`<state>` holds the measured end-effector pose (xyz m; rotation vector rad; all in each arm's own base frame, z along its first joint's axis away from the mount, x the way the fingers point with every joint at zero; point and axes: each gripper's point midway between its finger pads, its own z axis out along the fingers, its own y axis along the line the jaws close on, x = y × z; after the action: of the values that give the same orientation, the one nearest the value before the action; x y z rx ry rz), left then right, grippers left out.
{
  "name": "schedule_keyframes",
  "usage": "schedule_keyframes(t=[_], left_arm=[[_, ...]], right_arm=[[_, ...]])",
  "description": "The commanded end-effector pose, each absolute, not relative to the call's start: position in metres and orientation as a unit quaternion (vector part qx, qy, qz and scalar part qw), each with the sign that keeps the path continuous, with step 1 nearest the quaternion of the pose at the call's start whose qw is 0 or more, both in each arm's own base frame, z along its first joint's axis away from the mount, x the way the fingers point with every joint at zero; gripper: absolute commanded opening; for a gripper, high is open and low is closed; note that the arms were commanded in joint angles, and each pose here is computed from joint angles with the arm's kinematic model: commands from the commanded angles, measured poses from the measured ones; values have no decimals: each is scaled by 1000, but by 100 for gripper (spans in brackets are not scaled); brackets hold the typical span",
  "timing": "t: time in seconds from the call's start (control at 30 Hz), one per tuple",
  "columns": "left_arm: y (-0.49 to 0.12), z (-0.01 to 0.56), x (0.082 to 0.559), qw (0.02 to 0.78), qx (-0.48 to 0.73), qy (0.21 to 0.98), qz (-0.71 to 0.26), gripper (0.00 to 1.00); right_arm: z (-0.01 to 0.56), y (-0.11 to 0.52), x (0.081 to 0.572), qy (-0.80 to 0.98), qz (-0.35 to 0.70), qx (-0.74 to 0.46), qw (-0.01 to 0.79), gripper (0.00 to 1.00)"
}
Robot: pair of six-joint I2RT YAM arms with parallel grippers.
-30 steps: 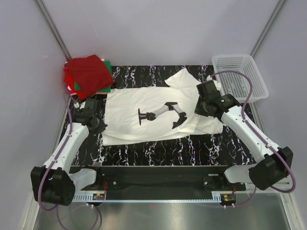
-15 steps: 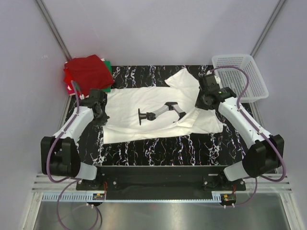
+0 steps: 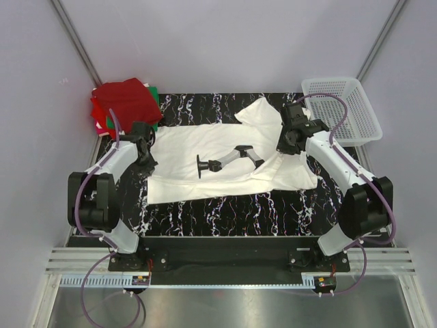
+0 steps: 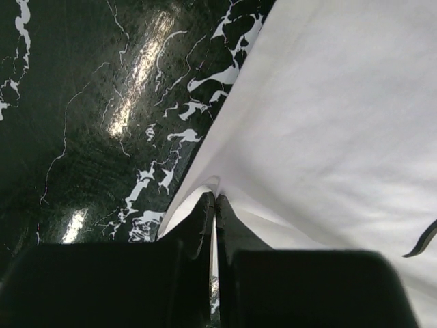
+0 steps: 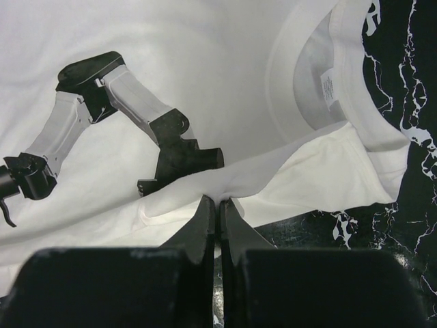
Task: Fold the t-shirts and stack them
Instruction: Fold the tshirt
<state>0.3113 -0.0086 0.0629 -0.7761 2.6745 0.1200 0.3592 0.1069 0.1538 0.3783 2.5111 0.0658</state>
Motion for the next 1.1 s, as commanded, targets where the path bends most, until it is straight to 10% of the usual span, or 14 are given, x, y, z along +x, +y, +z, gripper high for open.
schedule_keyframes(t=[0.0, 0.43, 0.77, 0.9, 1.07], left_arm=[[-4, 71, 332, 200, -269, 941, 41, 0], [2, 63, 336, 184, -270, 944, 52, 0], [3, 110, 298, 242, -287, 926, 29, 38], [-9, 112, 278, 252, -292, 922, -10, 39], [-37, 116, 264, 280, -278, 916, -76, 40]], right_arm=[[168, 103, 375, 935, 25, 151, 320, 0], [146, 91, 395, 939, 1, 173, 298, 0], [123, 95, 441, 943, 2, 194, 270, 8], [99, 98, 458, 948, 7, 205, 243, 21], [66, 89, 471, 952, -10, 227, 205, 89]])
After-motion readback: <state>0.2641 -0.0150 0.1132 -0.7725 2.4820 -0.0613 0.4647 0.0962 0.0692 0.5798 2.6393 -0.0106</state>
